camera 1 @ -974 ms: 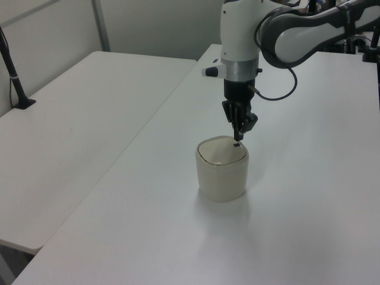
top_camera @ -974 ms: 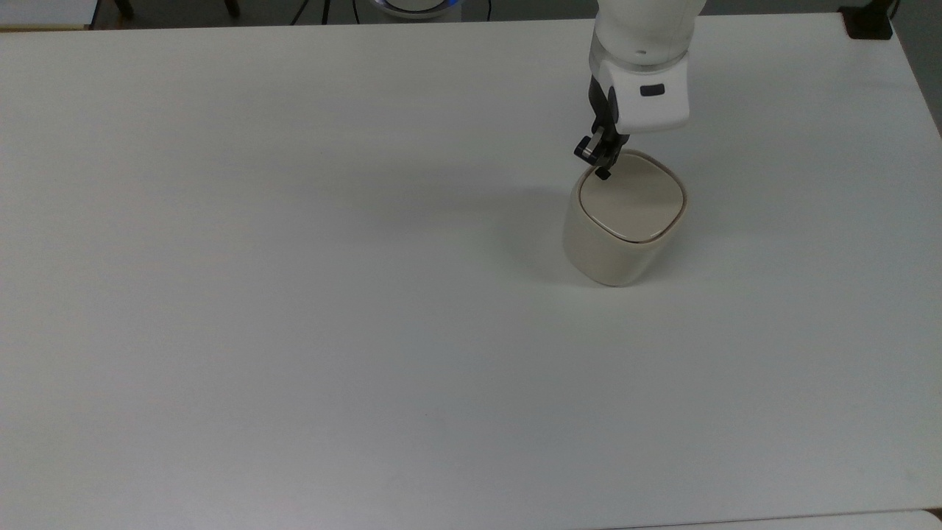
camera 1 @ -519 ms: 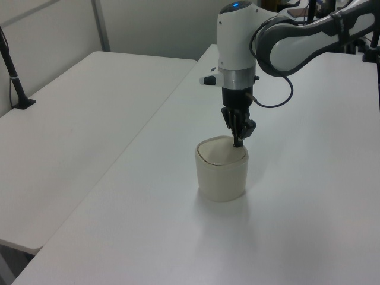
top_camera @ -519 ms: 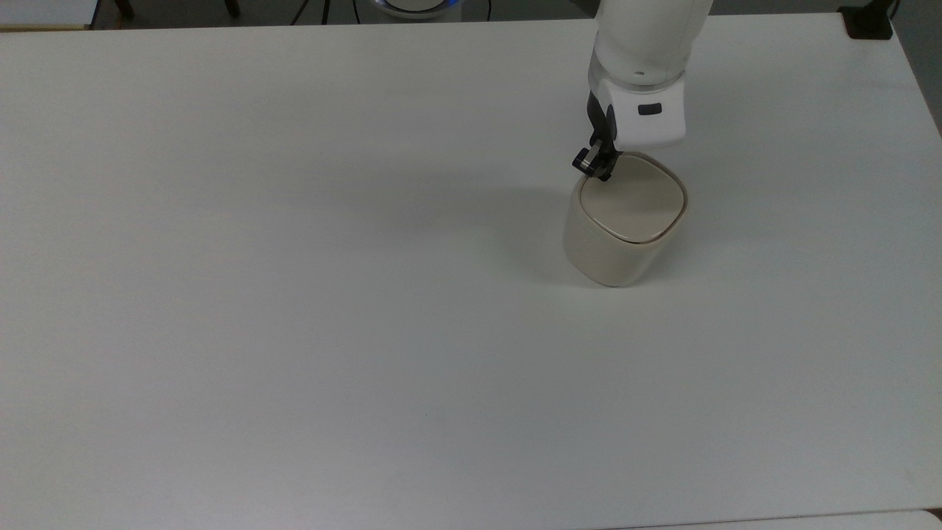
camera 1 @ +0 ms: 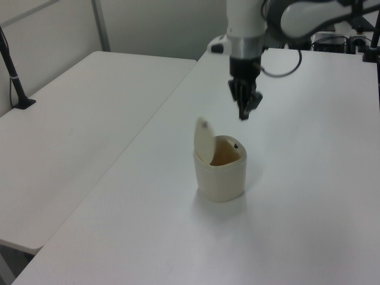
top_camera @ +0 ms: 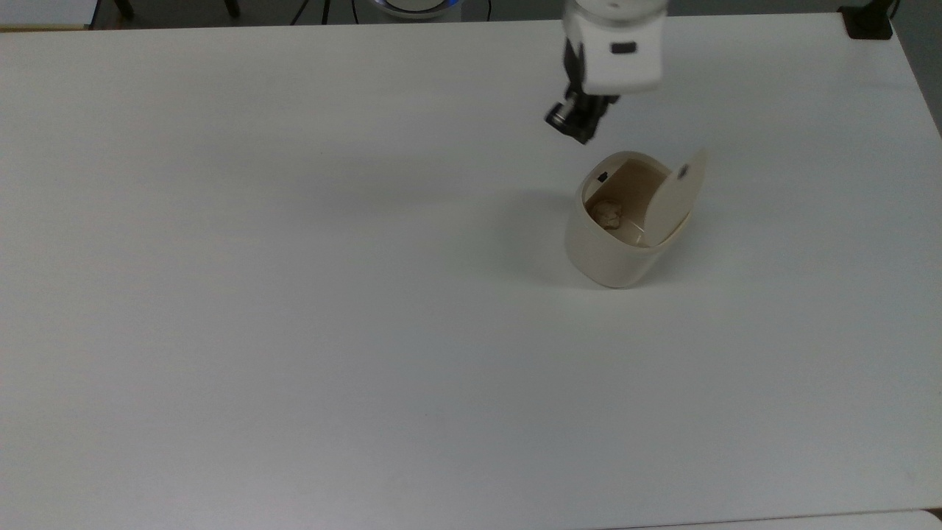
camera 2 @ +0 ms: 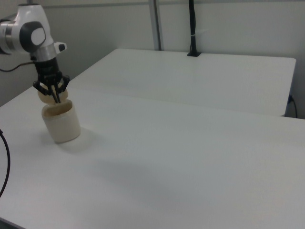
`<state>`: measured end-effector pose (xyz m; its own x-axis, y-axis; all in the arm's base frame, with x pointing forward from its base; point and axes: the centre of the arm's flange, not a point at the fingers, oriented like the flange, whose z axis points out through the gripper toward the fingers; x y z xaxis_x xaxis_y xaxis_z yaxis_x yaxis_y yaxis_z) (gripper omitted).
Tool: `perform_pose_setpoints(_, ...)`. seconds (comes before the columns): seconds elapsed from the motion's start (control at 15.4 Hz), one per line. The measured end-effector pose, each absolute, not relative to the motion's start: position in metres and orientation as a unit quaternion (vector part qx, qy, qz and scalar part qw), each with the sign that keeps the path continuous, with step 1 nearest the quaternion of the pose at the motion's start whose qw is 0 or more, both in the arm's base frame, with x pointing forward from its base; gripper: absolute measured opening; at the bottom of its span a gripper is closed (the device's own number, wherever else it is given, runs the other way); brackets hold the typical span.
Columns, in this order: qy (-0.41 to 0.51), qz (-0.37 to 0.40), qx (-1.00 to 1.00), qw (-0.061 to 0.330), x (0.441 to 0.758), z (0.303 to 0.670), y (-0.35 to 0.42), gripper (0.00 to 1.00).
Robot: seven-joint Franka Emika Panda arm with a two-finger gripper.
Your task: Open the trash bin
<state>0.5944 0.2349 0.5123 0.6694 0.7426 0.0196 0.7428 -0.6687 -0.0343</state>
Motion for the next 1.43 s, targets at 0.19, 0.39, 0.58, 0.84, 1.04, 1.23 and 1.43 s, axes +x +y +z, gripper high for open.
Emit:
perform_pose_setpoints(0.19,-0.365,0.019,-0.931,0.018,0.590,0.543,0.176,0.14)
perform_pose_setpoints(0.39,-0.275,0.026,-0.961,0.018,0.588,0.565,0.115,0.37)
perform_pose_setpoints(0.58,-0.176,0.021,-0.984,0.005,0.589,0.577,0.066,0.68)
perform_pose_setpoints(0.84,-0.002,0.010,-1.000,-0.011,0.585,0.593,0.021,1.00)
perform_pose_setpoints(1.04,0.049,0.003,-0.999,-0.023,0.582,0.600,0.010,1.00)
perform_pose_setpoints(1.23,0.051,0.005,-0.998,-0.024,0.582,0.598,0.012,1.00)
perform_pose_setpoints(1.43,0.051,0.006,-0.998,-0.024,0.582,0.597,0.012,1.00)
